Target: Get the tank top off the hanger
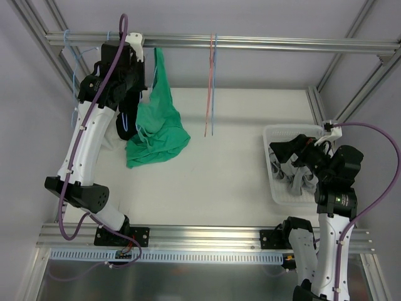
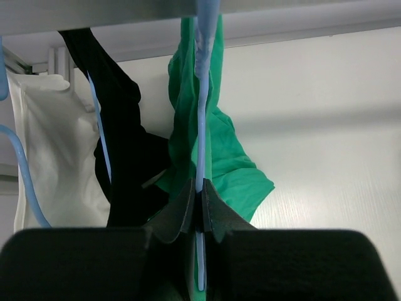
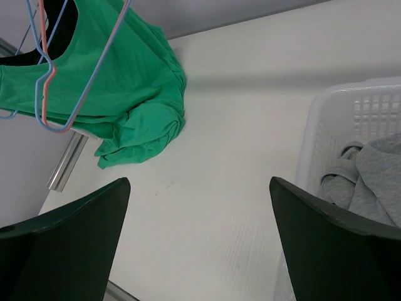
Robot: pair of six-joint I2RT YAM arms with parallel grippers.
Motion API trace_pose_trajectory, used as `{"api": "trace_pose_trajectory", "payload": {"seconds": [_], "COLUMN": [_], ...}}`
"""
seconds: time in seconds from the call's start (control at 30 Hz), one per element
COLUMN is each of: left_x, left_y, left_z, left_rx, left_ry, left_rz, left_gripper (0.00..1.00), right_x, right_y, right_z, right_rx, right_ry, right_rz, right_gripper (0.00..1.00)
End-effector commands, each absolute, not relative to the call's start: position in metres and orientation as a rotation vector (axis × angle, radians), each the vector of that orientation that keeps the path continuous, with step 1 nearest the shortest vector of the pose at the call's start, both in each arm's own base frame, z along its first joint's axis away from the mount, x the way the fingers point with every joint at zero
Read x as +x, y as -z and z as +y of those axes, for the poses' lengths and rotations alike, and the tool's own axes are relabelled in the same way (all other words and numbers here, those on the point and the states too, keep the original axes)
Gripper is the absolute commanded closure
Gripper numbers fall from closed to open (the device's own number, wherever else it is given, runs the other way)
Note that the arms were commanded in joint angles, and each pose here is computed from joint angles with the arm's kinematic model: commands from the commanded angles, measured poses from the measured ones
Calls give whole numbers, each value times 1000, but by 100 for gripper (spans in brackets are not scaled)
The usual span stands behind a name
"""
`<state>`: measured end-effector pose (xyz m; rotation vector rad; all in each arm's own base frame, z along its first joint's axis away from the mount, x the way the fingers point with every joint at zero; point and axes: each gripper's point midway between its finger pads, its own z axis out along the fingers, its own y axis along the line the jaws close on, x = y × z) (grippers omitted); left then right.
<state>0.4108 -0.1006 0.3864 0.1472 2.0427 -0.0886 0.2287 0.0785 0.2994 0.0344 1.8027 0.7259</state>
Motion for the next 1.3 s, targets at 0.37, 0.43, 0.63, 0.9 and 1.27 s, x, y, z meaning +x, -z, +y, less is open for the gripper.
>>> {"api": "trace_pose_trajectory", "payload": {"seconds": [0.37,0.43,0.63,0.9,1.27], "left_x": [372,366,351,299,225], "left_y": [-478,-481,-477,-445,-379], "left_z": [-101,-105,-112,-124,-133], "left_rx": [62,67,69,119,230], "left_ry": [235,271,352,506,658], "left_rz": [1811,1804,1815,1879,1960], "left_gripper": [100,100,100,100,100], "right_x": [228,227,227,214,210], "right_y": [-309,-310,-314,-330,-314], "right_z": [82,83,85,118,168], "right_rx": [-12,-13,-21,-178,-352], "right_ry": [-730,-731,-748,-961,-1110], "right_rz": [1747,1745,1733,1665,1669], "right_gripper": [1,1,0,1,0]}}
